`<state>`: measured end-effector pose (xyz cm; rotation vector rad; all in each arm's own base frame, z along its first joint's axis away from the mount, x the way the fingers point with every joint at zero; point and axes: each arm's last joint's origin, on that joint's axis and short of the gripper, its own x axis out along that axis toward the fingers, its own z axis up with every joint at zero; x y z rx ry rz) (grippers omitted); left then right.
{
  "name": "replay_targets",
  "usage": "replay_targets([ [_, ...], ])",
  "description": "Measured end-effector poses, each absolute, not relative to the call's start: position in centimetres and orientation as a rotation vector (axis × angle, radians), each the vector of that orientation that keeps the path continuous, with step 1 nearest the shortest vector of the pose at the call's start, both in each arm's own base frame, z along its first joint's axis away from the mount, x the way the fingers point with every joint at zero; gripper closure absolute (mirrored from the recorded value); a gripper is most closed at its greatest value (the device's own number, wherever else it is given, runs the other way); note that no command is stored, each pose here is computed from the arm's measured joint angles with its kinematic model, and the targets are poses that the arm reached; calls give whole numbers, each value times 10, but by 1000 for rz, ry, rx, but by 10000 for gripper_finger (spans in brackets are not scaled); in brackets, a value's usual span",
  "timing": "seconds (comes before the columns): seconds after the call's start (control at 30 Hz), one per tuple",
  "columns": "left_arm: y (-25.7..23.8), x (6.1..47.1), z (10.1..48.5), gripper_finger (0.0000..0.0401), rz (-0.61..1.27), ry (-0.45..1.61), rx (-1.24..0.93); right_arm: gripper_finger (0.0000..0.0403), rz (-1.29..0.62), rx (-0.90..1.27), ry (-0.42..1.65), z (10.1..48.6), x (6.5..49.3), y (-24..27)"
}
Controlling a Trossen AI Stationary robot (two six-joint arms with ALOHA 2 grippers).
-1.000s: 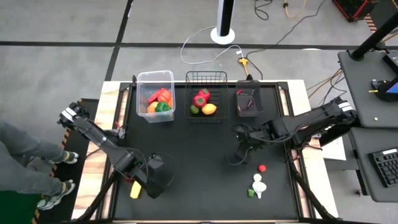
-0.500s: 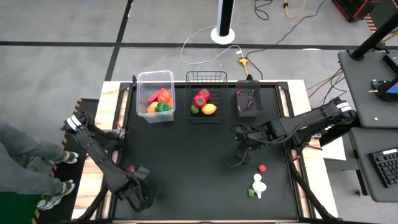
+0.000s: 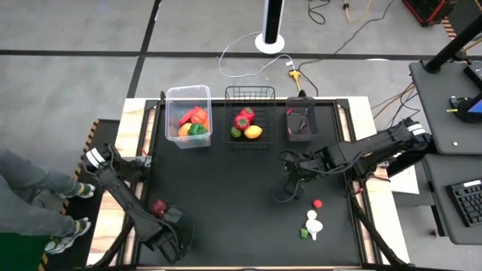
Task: Sort produce into baskets
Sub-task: Put the corn into the transparent basket
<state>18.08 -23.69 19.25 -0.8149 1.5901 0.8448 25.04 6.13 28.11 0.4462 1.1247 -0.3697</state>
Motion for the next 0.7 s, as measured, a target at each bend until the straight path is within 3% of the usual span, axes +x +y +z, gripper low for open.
replay_targets([
  [0.7,-238,180,169,90,901,1587,-740,155,-368,431,1135,276,249,61],
])
